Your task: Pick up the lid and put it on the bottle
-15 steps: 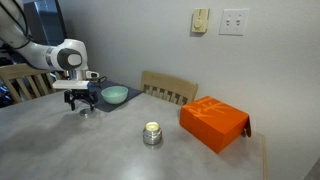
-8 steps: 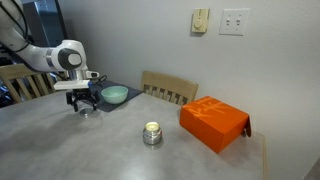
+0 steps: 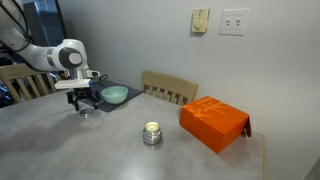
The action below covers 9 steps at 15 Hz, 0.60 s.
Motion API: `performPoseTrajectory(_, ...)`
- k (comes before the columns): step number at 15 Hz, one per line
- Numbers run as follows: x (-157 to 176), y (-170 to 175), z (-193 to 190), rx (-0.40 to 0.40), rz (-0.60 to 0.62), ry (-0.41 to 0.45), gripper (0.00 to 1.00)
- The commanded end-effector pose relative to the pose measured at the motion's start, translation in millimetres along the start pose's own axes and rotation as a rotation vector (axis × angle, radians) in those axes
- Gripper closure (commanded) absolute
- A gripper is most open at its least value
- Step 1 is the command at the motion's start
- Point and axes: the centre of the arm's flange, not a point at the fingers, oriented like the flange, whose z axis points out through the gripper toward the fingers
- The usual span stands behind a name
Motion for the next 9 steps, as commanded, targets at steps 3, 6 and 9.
performPoseTrajectory(3,8.6,7.4,3.5,0.008,-0.009,-0.040,0.00)
performPoseTrajectory(6,10.6,6.6,12.0,0.015,-0.010,-0.070,0.00)
performPoseTrajectory(9,12.7,4.0,23.0,0.027,-0.017,-0.103,0.00)
